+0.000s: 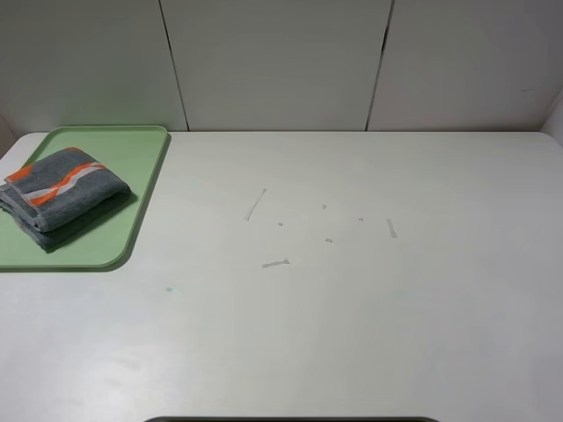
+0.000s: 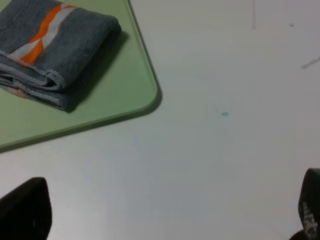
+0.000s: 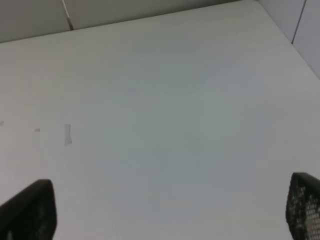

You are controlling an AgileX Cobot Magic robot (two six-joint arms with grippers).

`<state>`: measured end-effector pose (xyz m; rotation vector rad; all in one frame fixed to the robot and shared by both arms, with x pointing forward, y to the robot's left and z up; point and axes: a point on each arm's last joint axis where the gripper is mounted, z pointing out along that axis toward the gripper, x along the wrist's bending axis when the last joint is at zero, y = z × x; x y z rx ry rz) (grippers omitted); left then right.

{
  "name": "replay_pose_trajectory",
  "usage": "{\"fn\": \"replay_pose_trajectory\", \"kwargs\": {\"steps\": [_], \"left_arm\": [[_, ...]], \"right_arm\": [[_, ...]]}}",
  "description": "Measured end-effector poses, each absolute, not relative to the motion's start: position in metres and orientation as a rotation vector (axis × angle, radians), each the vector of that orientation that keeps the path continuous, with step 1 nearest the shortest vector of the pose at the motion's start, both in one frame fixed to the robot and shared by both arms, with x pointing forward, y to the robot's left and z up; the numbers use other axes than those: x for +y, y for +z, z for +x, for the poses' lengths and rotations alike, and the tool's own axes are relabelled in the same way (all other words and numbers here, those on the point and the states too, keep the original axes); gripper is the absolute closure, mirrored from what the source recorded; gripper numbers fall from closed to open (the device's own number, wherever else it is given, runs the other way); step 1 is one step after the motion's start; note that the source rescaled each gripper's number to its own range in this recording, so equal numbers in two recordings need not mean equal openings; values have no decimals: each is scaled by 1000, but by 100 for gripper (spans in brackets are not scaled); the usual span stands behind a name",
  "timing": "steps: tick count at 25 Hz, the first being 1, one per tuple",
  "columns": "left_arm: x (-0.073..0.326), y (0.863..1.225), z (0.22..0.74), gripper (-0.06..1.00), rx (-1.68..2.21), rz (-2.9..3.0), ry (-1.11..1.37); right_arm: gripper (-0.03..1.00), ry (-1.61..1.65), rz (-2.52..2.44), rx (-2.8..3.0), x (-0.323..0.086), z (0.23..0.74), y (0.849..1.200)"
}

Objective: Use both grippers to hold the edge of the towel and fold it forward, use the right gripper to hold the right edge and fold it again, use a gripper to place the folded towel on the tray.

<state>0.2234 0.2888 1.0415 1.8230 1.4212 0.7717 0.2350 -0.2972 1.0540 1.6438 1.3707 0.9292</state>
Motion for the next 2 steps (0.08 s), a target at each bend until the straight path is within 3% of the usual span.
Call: {"fn": "replay_pose_trajectory", "kwargs": {"steps": [2], "left_arm": [[289, 1042, 223, -6, 1421, 1823, 772]], "right_arm": [[-3, 929, 1644, 1371, -297, 235, 1054]]}}
